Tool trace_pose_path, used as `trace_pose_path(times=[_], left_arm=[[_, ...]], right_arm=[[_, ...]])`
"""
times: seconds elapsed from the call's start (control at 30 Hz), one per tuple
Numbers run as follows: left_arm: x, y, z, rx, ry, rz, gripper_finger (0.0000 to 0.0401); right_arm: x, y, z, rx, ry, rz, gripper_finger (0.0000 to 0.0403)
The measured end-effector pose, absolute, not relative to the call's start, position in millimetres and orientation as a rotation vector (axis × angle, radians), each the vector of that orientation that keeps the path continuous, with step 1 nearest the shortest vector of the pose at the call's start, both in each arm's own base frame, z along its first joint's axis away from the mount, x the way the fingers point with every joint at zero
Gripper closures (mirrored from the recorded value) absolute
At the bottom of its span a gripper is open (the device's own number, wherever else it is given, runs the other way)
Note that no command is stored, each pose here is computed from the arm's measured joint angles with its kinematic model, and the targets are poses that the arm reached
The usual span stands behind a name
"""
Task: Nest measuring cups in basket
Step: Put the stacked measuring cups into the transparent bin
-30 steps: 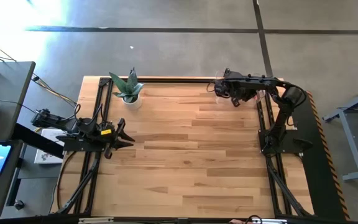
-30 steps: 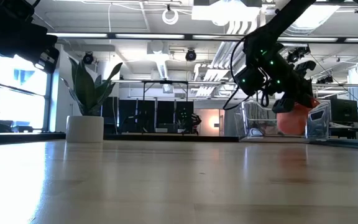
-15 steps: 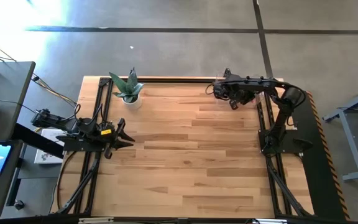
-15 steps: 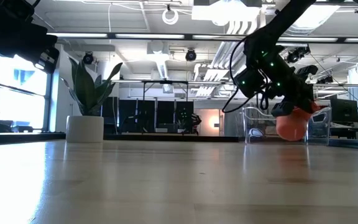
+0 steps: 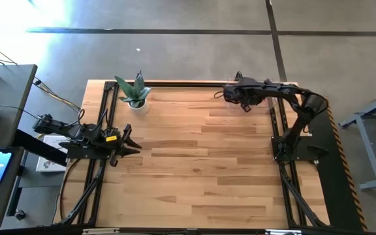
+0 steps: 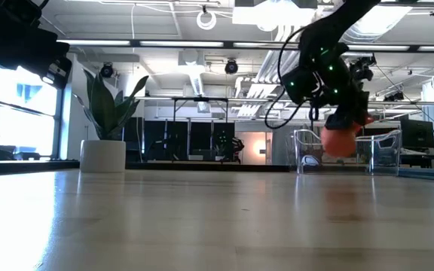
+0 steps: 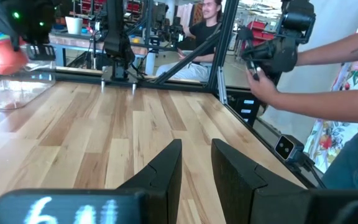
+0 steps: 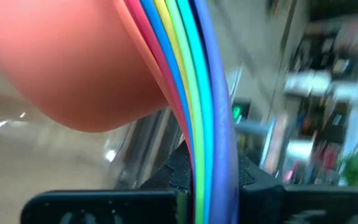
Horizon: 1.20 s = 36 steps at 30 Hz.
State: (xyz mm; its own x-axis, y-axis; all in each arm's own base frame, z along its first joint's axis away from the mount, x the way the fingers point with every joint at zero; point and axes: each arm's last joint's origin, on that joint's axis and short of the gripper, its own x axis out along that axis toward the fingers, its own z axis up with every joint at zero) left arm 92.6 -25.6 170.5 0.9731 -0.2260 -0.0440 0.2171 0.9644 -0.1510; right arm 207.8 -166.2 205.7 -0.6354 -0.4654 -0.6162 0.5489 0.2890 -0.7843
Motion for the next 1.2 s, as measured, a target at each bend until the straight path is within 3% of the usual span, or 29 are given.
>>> trace_pose_path(times=[0.27,0.57,1.2], left_arm=[[92.6,-25.6,170.5,-0.146,0.061,-0.225,0.0325],[92.6,-25.6,170.5,-0.146,0.061,-0.224,0.0325],[92.6,-25.6,170.5,-0.146,0.061,-0.224,0.0325]], right_arm=[[221.7,-186.7,216.0,-0.264,1.657,-1.256,0.0382],[218.4,-216.0,216.1,-0.334,1.694,-1.06,0.0382],[235.7,-184.7,217.8,-0.372,1.667,-1.018,0.0382]])
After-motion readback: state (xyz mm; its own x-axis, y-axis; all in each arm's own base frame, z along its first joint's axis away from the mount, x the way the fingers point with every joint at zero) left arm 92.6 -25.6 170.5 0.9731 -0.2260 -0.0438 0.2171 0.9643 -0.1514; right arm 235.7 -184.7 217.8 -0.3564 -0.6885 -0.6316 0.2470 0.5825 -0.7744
